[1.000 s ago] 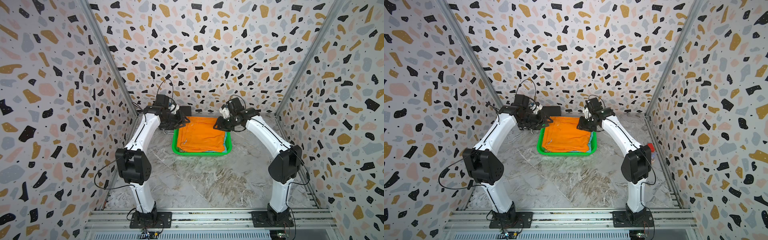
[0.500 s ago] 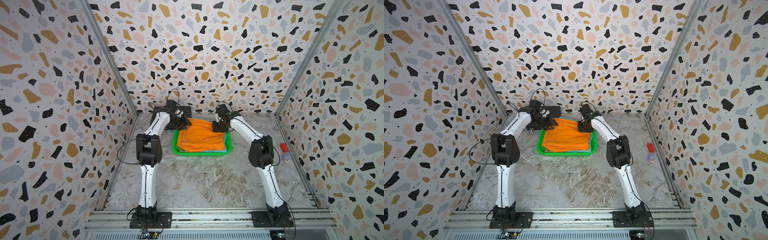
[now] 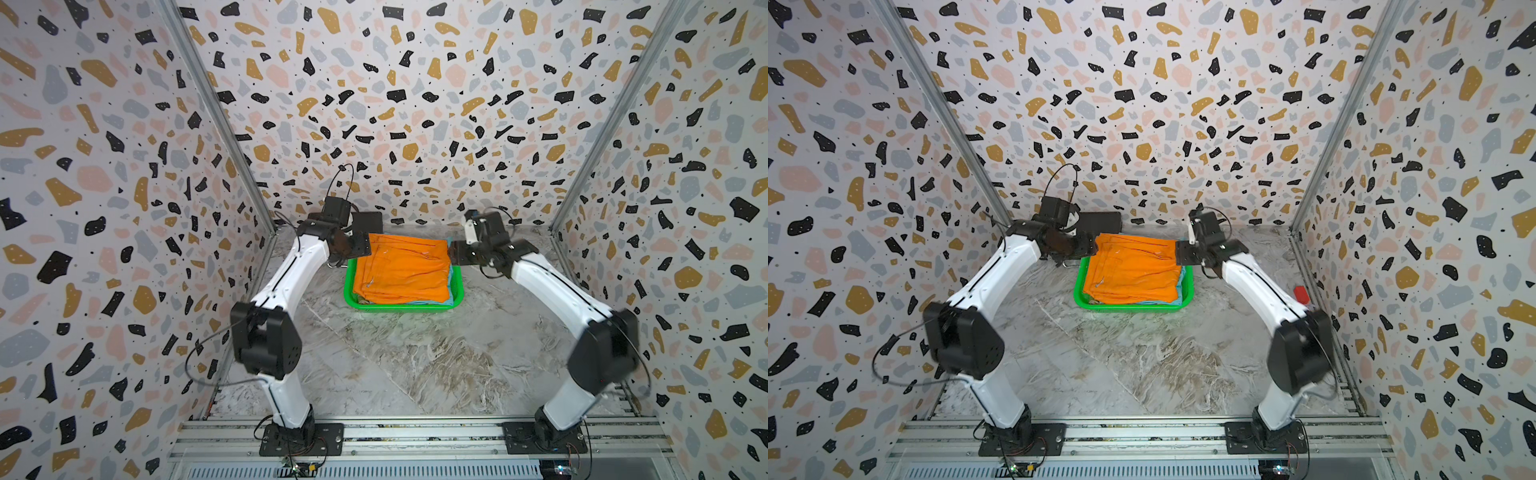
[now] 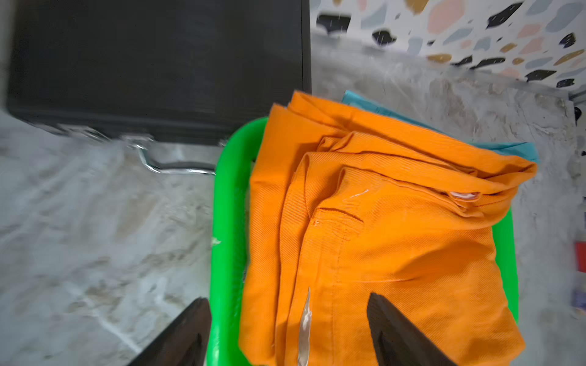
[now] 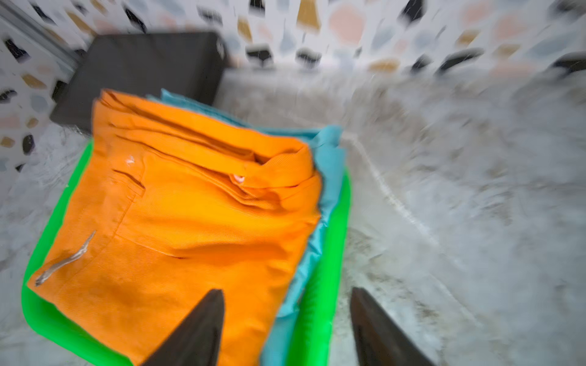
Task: Put the folded long pants in the basket
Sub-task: Place the long pant in the basket, then reset both arms
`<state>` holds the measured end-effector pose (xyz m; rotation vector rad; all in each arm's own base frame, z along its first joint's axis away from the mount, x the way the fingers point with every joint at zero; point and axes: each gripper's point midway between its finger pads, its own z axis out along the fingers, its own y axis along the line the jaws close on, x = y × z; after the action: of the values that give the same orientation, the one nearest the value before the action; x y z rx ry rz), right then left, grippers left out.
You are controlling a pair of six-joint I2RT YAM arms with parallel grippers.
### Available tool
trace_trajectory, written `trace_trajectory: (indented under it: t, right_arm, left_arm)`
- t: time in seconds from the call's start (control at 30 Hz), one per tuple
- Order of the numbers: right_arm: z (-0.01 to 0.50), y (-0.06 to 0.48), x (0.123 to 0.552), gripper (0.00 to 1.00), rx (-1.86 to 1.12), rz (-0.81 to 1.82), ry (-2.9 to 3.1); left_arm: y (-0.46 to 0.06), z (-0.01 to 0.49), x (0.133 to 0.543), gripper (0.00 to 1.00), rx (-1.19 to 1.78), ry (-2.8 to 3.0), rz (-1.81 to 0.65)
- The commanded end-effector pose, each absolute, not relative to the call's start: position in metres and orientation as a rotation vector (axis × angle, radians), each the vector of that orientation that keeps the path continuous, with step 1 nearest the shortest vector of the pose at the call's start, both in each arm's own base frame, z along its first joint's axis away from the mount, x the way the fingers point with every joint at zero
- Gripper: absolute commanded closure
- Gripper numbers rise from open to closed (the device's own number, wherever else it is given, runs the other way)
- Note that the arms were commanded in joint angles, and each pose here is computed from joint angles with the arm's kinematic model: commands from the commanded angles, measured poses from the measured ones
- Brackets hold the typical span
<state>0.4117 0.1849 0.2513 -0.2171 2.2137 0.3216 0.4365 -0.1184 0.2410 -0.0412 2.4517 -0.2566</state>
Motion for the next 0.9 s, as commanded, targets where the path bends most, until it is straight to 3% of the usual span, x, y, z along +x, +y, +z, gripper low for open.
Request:
trace_trajectory:
  t: [0.0,0.07,0.13,0.27,0.4,0.63,0.77,0.87]
  right_arm:
    - [0.284,0.133,0.398,0.07,-0.098,0.109,1.943]
    - [0.267,0.111,0.379,0.07,-0.114,0.004,1.905]
    - [0.245,0.098,0.361,0.03,-0.17,-0.065,1.858]
    - [0.188,0.083,0.338,0.0,-0.259,-0.17,1.895]
    - [0.153,0.044,0.335,0.01,-0.152,-0.414,1.967]
    - [0.112,0.006,0.35,0.0,-0.025,-0.509,1.986]
    - [0.12,0.004,0.364,0.01,-0.039,-0.428,1.879]
    - [0.095,-0.022,0.359,0.0,0.08,-0.295,1.836]
  left_arm:
    - [-0.081,0.275,0.421,0.16,-0.044,2.213,-0.004]
    - [-0.069,0.286,0.401,0.13,-0.039,2.07,0.012]
    - [-0.057,0.293,0.379,0.0,-0.041,1.902,0.029]
    - [-0.032,0.256,0.343,0.0,-0.03,1.779,0.144]
    - [0.014,0.201,0.317,0.0,-0.31,1.81,0.295]
    - [0.039,0.15,0.312,0.0,-0.423,1.854,0.472]
    - [0.027,0.137,0.328,0.0,-0.306,1.837,0.443]
    - [0.037,0.131,0.338,0.0,-0.32,1.818,0.49]
